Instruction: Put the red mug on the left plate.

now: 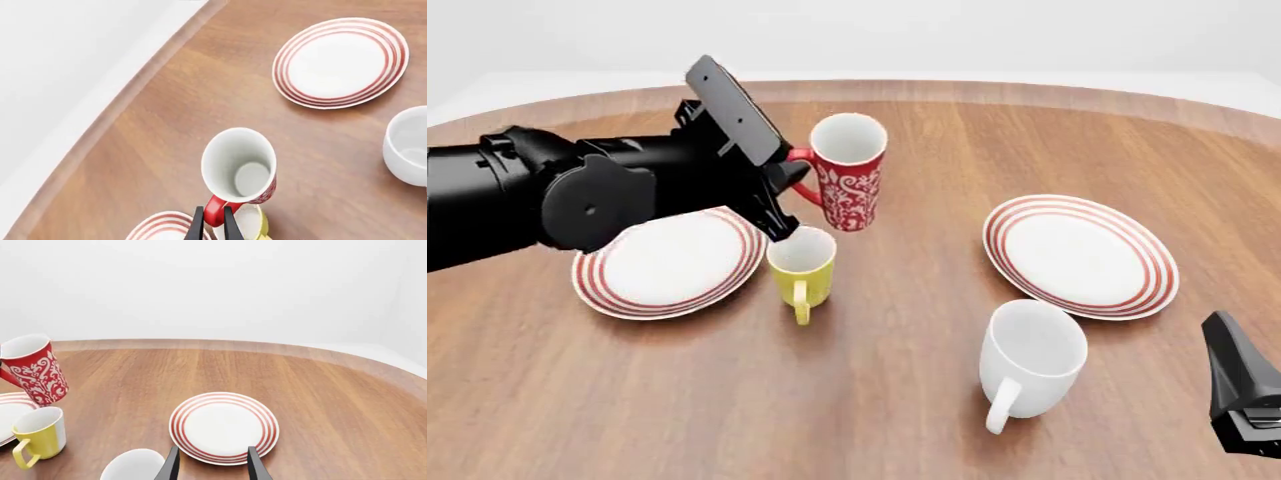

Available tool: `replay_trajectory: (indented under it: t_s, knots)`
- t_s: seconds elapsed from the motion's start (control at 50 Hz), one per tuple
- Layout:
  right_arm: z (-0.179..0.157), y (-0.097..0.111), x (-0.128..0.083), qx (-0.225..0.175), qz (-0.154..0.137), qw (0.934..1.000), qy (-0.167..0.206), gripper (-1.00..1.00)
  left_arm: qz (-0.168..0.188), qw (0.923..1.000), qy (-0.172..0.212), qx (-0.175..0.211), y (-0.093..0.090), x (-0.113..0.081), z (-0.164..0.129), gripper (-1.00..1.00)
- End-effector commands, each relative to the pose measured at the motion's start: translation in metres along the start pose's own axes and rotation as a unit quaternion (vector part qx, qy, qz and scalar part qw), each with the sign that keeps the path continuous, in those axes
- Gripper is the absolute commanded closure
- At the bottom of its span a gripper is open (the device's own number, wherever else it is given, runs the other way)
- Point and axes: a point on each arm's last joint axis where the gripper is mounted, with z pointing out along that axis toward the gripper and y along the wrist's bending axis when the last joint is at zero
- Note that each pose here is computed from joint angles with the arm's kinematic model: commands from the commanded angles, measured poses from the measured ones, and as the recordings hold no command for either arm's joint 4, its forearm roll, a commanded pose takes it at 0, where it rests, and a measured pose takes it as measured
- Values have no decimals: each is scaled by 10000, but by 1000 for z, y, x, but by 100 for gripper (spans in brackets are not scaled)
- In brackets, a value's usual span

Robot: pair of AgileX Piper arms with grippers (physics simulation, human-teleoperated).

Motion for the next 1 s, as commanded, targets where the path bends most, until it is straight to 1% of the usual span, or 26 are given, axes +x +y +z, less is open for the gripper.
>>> replay_trajectory:
  t_s: [0.02,0.08,0.18,0.24,0.28,0.3,0.38,0.44,0.48,0.56,0.64,0.66,0.7,0.8,0.82,0.84,0.86,0.9,0.94,0.96,0.98,1.0]
  knots:
    - [0,0,0,-6,5,10000,4,-100,-139,9991,-116,-371,21,-3,-29,100]
    - [0,0,0,-7,3,10000,2,-100,-130,9991,-137,-367,21,-4,-33,100]
    - [0,0,0,-6,-2,10000,-2,-100,-149,9983,-104,-557,31,0,-41,100]
    - [0,0,0,-5,3,10000,2,-100,-278,9975,-38,-647,38,2,-41,100]
    - [0,0,0,-6,0,10000,-1,-100,-282,9973,-23,-678,40,3,-43,100]
    - [0,0,0,-6,1,10000,0,-100,-262,9965,-59,-797,45,4,-48,100]
    - [0,0,0,-5,3,10000,3,-100,-297,9954,-31,-911,51,5,-54,100]
    - [0,0,0,-5,3,10000,2,-100,-493,9934,87,-1029,61,9,-53,100]
    - [0,0,0,-5,2,10000,2,-100,-521,9932,78,-1040,61,9,-55,100]
    - [0,0,0,-5,2,10000,2,-100,-632,9906,118,-1208,71,12,-58,100]
    - [0,0,0,-5,3,10000,3,-100,-689,9874,234,-1408,82,21,-60,100]
    - [0,0,0,-5,3,10000,3,-100,-761,9865,260,-1426,83,22,-59,100]
    - [0,0,0,-5,3,10000,3,-100,-754,9857,308,-1478,86,26,-59,100]
    - [0,0,0,-5,2,10000,2,-100,-865,9828,398,-1582,90,35,-58,100]
    - [0,0,1,-4,6,10000,6,-100,-903,9802,501,-1690,97,43,-57,100]
    - [0,0,0,-5,1,10000,1,-100,-987,9795,502,-1683,97,43,-56,100]
    - [0,0,0,-5,5,10000,4,-100,-941,9793,526,-1713,97,47,-56,100]
    - [0,0,0,-5,3,10000,2,-100,-1001,9777,572,-1757,100,52,-55,100]
    - [0,0,0,-5,3,10000,2,-100,-899,9783,609,-1764,98,56,-54,100]
    - [0,0,0,-5,3,10000,3,-100,-930,9775,600,-1794,99,57,-55,100]
    - [0,0,0,-5,3,10000,3,-100,-1093,9739,658,-1879,107,59,-55,100]
    - [0,0,0,-5,3,10000,3,-100,-1054,9739,649,-1902,107,60,-56,100]
